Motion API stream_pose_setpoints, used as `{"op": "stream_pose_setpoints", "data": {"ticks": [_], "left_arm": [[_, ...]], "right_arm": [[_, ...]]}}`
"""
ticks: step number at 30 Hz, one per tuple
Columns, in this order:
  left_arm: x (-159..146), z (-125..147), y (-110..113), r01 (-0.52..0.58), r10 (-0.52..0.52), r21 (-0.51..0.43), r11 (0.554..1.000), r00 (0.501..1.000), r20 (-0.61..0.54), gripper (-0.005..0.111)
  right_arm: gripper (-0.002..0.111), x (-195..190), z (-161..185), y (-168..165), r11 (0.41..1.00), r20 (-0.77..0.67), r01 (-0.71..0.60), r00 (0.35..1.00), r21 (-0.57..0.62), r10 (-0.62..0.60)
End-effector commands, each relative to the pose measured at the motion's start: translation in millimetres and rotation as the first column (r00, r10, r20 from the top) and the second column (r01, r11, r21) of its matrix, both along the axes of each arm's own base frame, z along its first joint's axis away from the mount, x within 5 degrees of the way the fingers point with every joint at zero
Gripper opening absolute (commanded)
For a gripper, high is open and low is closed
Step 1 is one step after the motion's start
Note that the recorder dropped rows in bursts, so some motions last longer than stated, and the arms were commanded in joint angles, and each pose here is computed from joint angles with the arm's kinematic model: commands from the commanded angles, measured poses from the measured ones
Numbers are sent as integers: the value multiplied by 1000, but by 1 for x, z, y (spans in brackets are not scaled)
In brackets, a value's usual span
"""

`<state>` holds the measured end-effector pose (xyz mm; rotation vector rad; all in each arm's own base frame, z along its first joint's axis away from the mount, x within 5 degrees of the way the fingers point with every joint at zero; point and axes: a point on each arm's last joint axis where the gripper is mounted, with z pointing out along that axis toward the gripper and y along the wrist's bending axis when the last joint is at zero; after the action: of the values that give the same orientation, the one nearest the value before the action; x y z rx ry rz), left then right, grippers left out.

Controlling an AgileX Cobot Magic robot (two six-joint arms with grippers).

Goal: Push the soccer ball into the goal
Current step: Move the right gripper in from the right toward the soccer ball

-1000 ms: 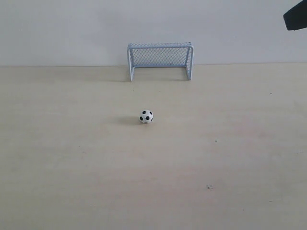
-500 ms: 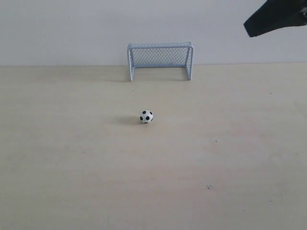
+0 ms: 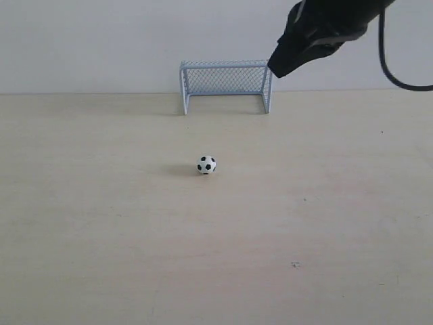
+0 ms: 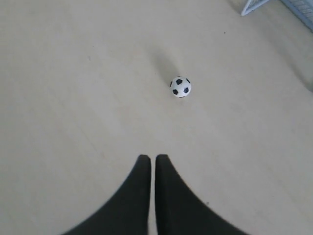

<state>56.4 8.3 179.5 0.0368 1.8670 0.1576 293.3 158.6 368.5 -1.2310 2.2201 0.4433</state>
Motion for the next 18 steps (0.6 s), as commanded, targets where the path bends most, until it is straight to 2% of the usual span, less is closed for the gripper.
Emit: {"op": "stream_pose_setpoints", "data": {"ticks": [1,12,18], "left_arm": [[0,1,-1,6,-6,-8,1000,1000,3,6],[0,1,-1,6,-6,-8,1000,1000,3,6],[0,1,-1,6,-6,-8,1000,1000,3,6]], "right_arm": [[0,15,-5,18,999,-16,-37,999,-20,37],[0,64,-33,44,994,-97,-92,992,-53,86],[0,74,-55,50,989,-127,-132,984,-66,123]]}}
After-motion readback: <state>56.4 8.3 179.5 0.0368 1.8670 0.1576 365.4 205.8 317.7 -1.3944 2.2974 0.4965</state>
